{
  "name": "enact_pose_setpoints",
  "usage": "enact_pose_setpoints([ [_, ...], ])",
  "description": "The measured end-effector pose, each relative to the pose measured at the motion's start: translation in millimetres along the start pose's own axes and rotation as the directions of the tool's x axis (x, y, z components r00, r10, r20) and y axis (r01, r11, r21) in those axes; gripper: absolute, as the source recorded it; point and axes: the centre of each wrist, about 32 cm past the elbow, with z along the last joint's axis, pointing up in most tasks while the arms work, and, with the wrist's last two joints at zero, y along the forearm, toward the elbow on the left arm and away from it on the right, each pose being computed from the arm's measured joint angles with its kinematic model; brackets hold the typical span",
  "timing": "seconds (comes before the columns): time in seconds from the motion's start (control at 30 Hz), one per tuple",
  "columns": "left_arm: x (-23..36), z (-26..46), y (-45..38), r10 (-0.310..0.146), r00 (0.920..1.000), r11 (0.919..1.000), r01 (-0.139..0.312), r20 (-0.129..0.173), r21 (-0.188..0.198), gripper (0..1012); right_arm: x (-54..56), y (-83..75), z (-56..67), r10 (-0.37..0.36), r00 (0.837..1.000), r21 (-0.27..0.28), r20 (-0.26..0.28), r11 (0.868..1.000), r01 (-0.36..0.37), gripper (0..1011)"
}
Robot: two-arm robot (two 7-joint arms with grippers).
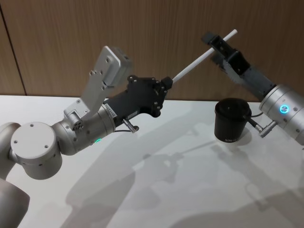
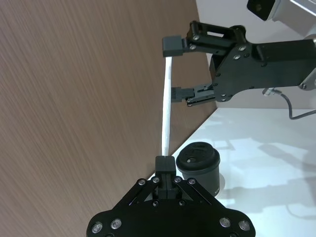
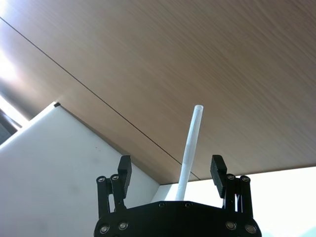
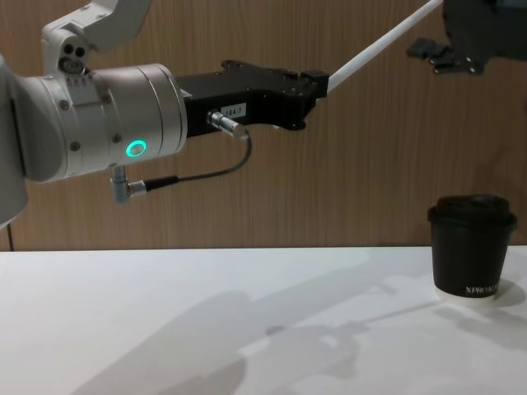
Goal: Pick up the straw with one hand, pass it to the other hand, and insert it into the cup.
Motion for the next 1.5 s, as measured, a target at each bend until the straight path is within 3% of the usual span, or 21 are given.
enact_pose_setpoints([
  [0.47, 0.0, 0.0, 0.0, 0.0, 1.0, 1.0, 0.0, 0.0, 0.0, 0, 7.3, 4.4, -3.0, -0.023, 1.0, 0.014, 0.006, 1.0, 0.022, 963],
  [1.1, 0.0, 0.0, 0.0, 0.0, 1.0, 1.0, 0.0, 0.0, 0.0, 0, 10.4, 5.5, -4.5, -0.034, 0.999, 0.022, 0.009, 0.999, 0.034, 411],
  [1.23, 0.0, 0.0, 0.0, 0.0, 1.0, 1.0, 0.0, 0.0, 0.0, 0, 10.6, 5.7, -4.5, -0.035, 0.999, 0.023, 0.01, 0.999, 0.035, 240],
  [1.33, 0.0, 0.0, 0.0, 0.0, 1.0, 1.0, 0.0, 0.0, 0.0, 0, 10.8, 5.7, -4.6, -0.036, 0.999, 0.023, 0.01, 0.999, 0.036, 185],
  [1.4, 0.0, 0.0, 0.0, 0.0, 1.0, 1.0, 0.0, 0.0, 0.0, 0, 10.8, 5.7, -4.6, -0.036, 0.999, 0.023, 0.01, 0.999, 0.036, 96],
  [1.5, 0.0, 0.0, 0.0, 0.0, 1.0, 1.0, 0.0, 0.0, 0.0, 0, 10.9, 5.7, -4.7, -0.036, 0.999, 0.024, 0.01, 0.999, 0.036, 59],
])
